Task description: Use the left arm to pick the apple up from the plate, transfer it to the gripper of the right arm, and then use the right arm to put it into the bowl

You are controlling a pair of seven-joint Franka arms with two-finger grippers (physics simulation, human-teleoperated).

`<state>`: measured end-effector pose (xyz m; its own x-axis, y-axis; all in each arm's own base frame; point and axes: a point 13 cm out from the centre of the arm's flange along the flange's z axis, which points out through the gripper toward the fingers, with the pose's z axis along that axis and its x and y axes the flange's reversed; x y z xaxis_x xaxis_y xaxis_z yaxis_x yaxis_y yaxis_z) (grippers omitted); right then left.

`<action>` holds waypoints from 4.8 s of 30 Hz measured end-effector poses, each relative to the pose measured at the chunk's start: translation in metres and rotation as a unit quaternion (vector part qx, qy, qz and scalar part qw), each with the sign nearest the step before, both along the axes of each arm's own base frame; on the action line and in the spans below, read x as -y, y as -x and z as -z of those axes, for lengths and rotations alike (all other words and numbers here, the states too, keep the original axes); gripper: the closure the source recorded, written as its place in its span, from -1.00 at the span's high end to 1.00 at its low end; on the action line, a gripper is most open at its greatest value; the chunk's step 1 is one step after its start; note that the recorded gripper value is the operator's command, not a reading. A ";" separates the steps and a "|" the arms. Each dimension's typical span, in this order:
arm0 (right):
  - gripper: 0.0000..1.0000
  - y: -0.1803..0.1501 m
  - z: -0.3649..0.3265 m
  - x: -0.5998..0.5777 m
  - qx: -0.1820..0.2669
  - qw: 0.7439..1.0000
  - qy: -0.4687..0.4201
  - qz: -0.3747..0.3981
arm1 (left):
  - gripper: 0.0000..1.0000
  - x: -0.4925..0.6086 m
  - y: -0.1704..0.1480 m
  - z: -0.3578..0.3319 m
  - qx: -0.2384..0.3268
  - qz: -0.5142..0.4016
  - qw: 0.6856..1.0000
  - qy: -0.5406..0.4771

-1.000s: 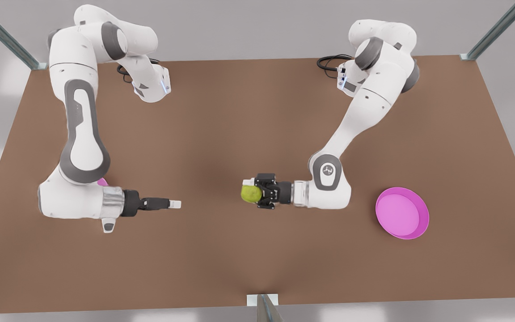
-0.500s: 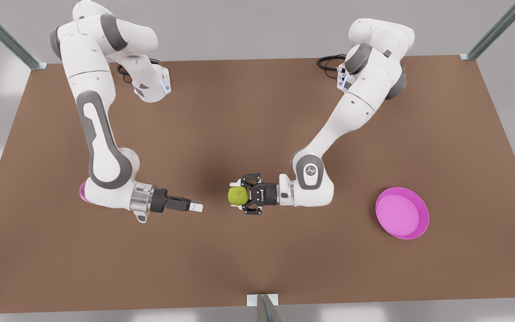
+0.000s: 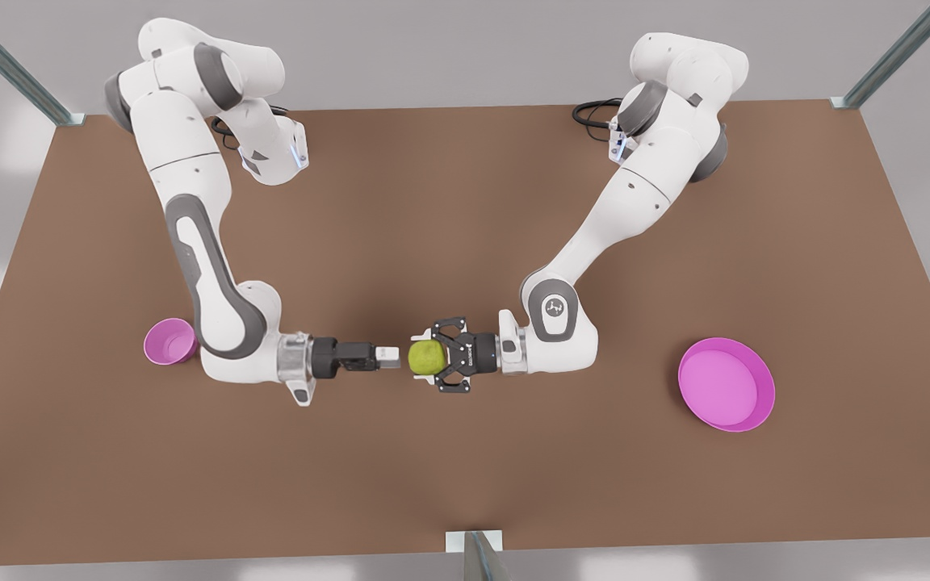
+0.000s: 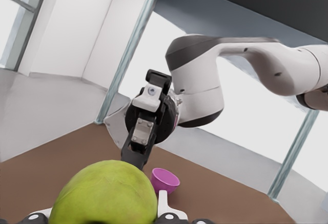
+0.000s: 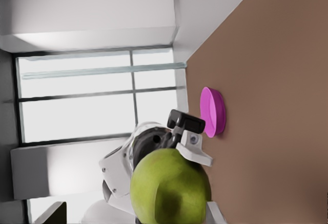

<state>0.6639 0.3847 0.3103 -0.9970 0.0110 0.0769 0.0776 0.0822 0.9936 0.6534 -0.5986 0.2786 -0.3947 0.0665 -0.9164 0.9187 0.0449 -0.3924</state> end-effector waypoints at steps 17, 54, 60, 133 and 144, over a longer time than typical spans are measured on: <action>1.00 -0.002 0.033 -0.022 0.089 0.996 -0.012 0.000 | 0.49 -0.001 -0.001 0.002 0.048 0.002 0.999 -0.003; 0.47 0.002 0.027 -0.063 0.168 0.986 -0.006 0.004 | 1.00 -0.005 -0.001 0.011 0.069 0.005 0.998 -0.007; 0.47 -0.005 0.031 -0.050 0.174 0.985 0.001 0.008 | 1.00 -0.091 -0.025 0.071 0.041 0.001 0.998 -0.045; 0.48 0.091 0.187 0.571 0.172 0.896 0.370 -0.174 | 1.00 -0.517 0.048 -0.159 -0.364 -0.329 0.601 -0.631; 1.00 0.112 0.200 0.566 0.145 0.896 0.367 -0.203 | 1.00 -0.518 0.047 -0.158 -0.373 -0.340 0.594 -0.626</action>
<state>0.5519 -0.1810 0.1103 -0.9068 -0.4164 -0.0655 -0.3601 0.6846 0.6338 0.6063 -0.0802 0.4364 -0.9860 0.1036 0.1309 0.1115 0.9923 0.0542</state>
